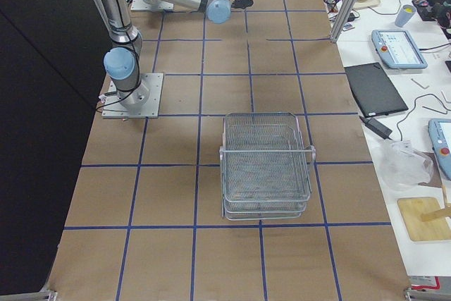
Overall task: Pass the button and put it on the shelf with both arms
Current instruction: 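Close the right gripper on the button's red cap beside the left gripper, then open the left gripper and withdraw it while right gripper carries button away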
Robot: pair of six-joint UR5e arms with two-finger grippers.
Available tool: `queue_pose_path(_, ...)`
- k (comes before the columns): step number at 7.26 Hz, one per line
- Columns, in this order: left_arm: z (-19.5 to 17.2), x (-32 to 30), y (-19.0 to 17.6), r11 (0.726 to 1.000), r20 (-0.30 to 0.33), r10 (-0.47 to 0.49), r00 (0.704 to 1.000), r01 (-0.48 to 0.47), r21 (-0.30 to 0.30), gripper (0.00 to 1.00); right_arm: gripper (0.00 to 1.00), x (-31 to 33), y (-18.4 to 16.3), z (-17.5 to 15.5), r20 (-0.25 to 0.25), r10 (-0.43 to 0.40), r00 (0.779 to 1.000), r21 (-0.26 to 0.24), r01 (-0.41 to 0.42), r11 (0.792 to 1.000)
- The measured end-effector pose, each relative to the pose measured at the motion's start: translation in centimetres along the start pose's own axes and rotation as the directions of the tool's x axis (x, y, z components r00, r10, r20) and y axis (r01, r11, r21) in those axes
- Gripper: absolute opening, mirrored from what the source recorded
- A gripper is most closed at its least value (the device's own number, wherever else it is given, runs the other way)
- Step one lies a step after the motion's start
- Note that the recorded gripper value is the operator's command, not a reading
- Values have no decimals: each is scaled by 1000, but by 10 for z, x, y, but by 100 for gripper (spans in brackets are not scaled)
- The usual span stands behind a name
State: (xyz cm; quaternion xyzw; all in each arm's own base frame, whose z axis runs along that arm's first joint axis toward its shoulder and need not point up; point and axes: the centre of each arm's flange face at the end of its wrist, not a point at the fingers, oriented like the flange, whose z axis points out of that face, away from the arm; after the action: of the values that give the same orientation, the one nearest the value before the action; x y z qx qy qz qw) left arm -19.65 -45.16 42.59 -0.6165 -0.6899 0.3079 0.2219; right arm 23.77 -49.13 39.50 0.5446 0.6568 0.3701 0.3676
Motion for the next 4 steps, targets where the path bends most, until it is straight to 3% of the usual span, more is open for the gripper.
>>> queue_pose_path(1, 0, 0, 0, 1000, 0, 0, 1000, 0, 0, 11, 13, 0, 1, 0, 1, 0, 1000, -4, 0, 1000)
queue_pose_path(2, 0, 0, 0, 1000, 0, -1, 1000, 1, 0, 19, 9, 0, 1, 0, 3, 1, 1000, -13, -1, 1000)
queue_pose_path(3, 0, 0, 0, 1000, 1, -1, 1000, 1, 1, 55, 9, -1, 3, -1, 8, 3, 1000, -32, -3, 999)
queue_pose_path(4, 0, 0, 0, 1000, 0, -1, 1000, 1, 0, 78, 8, -2, 3, -2, 12, 7, 1000, -46, -7, 999)
